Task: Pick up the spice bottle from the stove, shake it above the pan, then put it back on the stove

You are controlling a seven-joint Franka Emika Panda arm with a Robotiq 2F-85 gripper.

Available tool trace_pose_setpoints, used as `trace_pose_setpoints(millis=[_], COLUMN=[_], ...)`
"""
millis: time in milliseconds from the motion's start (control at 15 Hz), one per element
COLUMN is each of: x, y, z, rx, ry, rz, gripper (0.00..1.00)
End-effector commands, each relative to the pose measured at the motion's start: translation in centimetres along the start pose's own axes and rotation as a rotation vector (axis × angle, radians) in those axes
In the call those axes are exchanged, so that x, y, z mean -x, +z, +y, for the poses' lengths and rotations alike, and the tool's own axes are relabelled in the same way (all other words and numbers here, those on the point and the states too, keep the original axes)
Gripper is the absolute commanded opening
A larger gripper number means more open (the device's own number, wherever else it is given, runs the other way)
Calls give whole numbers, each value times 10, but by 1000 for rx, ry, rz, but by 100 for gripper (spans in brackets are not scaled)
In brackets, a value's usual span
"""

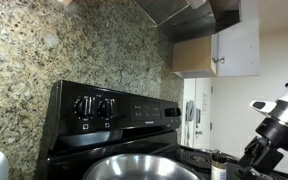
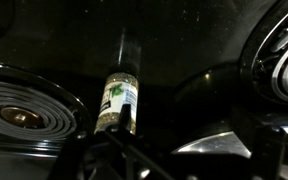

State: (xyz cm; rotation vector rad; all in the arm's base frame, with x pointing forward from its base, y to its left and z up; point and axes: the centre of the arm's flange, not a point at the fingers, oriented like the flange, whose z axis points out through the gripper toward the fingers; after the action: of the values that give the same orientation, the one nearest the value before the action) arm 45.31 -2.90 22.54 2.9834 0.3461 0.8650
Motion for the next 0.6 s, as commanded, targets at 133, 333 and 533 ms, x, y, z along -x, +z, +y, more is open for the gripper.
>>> trace_pose_setpoints(millis=[133, 333, 533], x=[23, 16, 5], y=[-17, -7, 5], z=[18, 20, 15], rx=[32, 14, -7], ry=[-38, -57, -84], rz=[17, 41, 59], gripper=[100, 100, 100])
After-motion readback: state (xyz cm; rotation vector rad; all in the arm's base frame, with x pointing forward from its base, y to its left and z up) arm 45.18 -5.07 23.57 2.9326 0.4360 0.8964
